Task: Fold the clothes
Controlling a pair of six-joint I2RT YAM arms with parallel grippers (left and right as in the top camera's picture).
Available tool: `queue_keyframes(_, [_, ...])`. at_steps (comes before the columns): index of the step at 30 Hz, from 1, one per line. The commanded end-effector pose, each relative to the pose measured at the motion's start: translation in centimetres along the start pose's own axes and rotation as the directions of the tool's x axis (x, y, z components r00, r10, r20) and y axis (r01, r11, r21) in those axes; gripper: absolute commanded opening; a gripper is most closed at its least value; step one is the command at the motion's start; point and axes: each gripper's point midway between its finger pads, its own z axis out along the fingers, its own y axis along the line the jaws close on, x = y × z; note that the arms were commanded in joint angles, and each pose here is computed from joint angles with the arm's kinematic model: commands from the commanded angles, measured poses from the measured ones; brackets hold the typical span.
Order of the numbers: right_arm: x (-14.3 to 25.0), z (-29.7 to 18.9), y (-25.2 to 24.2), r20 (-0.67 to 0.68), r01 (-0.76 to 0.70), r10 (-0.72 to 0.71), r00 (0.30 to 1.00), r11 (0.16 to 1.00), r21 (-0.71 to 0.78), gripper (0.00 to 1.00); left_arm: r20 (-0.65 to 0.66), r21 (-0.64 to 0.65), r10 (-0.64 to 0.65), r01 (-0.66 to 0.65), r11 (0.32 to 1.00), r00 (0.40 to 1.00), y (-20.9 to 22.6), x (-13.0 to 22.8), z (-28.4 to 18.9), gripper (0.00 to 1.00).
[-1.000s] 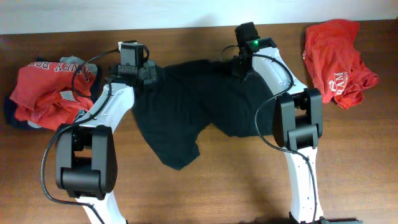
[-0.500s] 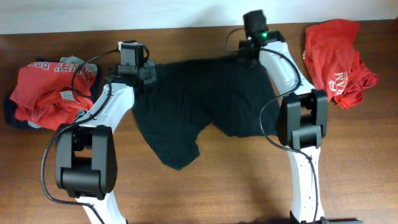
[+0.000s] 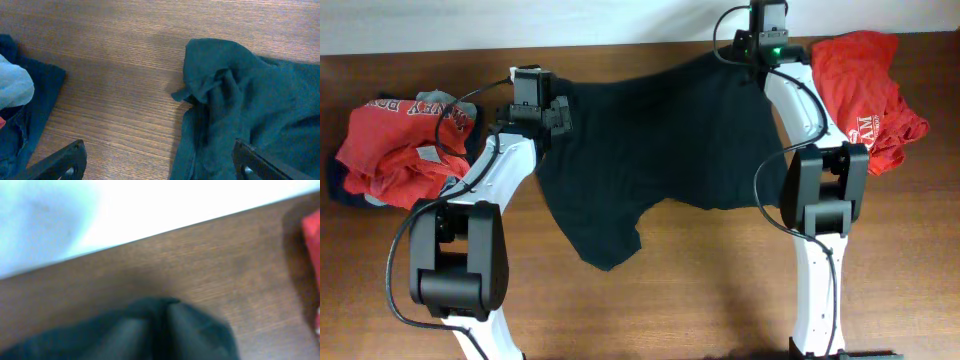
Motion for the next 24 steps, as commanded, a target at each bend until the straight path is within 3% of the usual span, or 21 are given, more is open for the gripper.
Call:
queue_keyframes(1, [2.1,2.2,-0.4,-0.031,0.021,-0.020,0.999,0.999,0.024,0.61,0.041,0.016,-0.003,0.002,1.000,0.999,-0.2,-1.8,-1.2,0.92])
queue_keyframes(3, [2.4,2.5,-0.8,-0.034,0.020,-0.018,0.999,0.999,0.035,0.93,0.042,0.015,-0.003,0.002,1.000,0.999,-0.2,-1.8,-1.2,0.92])
queue_keyframes(4, [2.4,2.6,-1.0,-0.036,0.019,-0.017,0.999,0.999,0.040,0.99,0.042,0.015,-0.003,0.003,1.000,0.999,-0.1,-1.9,-1.2,0.93])
queue_keyframes(13, [1.3,-1.4,-2.6,-0.101,0.022,-0.014,0.995,0.997,0.073,0.99,0.046,0.024,-0.005,0.004,1.000,0.999,-0.3,-2.0,-1.2,0.93])
queue_keyframes(19, [1.0,-8.6,-2.8,-0.217,0.033,-0.019,0.976,0.998,0.060,0.99,-0.012,0.098,0.009,-0.007,0.995,1.000,-1.4,-1.3,-2.2,0.93])
queue_keyframes(24, [1.8,-15.3,-4.2,-0.326,-0.007,0.040,0.945,0.995,0.100,0.99,-0.049,0.121,0.010,-0.004,0.993,0.999,-1.0,-2.1,-6.1,0.94])
